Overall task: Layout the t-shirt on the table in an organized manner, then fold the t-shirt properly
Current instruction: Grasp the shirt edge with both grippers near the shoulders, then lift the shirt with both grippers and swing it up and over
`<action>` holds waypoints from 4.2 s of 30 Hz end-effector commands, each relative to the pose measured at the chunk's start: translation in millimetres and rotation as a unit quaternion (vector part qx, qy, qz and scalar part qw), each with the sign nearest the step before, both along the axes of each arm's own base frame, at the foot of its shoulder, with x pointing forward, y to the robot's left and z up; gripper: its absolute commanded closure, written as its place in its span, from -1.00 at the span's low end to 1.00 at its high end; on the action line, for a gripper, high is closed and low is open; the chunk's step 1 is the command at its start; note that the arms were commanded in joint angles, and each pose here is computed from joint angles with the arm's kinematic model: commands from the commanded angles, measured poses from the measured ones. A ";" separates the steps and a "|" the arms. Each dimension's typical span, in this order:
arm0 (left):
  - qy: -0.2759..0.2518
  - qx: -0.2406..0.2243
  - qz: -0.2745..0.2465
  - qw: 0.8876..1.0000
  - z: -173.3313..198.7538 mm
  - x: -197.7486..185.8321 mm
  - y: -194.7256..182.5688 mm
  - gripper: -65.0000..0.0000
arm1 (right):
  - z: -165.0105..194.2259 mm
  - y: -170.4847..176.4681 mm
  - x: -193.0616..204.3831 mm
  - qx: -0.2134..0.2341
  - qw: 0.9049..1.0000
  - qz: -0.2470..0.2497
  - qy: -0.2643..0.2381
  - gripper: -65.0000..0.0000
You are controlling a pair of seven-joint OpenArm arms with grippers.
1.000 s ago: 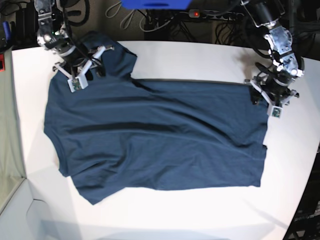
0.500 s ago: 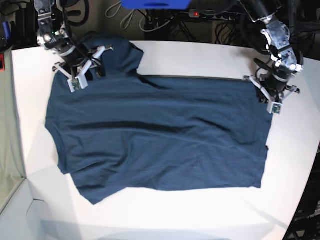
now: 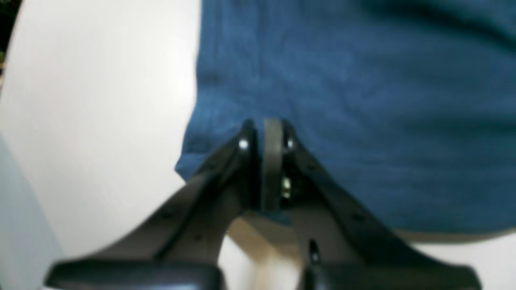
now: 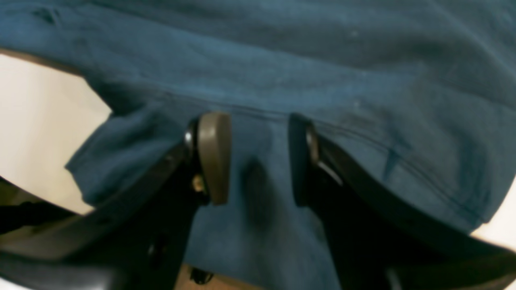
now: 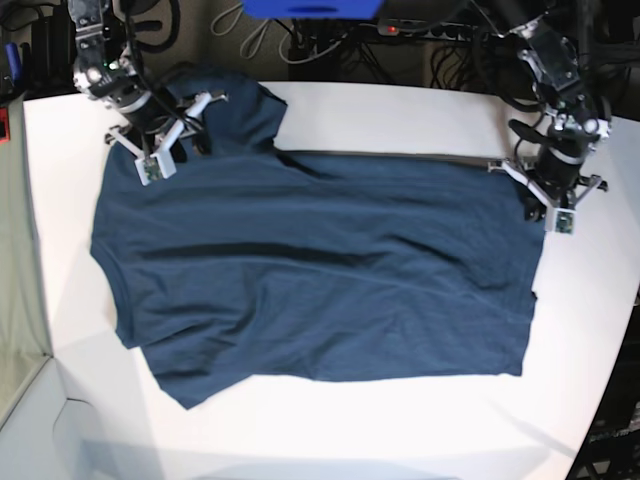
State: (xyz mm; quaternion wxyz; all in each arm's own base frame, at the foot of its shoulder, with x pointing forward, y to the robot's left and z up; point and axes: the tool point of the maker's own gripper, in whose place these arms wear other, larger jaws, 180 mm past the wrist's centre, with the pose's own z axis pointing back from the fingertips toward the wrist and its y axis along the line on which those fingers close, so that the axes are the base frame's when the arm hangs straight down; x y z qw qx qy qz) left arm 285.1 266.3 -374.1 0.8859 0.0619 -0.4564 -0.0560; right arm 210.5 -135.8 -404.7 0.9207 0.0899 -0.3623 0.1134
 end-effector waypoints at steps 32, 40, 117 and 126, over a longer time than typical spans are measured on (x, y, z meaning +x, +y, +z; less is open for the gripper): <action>-0.032 0.002 0.006 0.999 18.0 -0.9 7.1 0.99 | -14.7 -57.9 -57.6 -0.013 0.991 -0.125 0.045 -0.25; -0.031 0.002 0.006 0.999 17.6 -1.5 7.1 0.99 | -18.7 -70.9 -59.3 -0.018 0.988 -0.146 0.049 -0.25; -0.460 -0.031 -0.216 0.861 436.4 263.4 -118.0 0.99 | 446.5 -205.5 256.8 -0.050 0.870 -0.197 -0.450 1.00; -0.398 0.012 -0.218 0.891 322.2 208.4 -121.0 0.99 | 318.8 -172.4 194.4 -0.019 0.908 -0.183 -0.375 1.00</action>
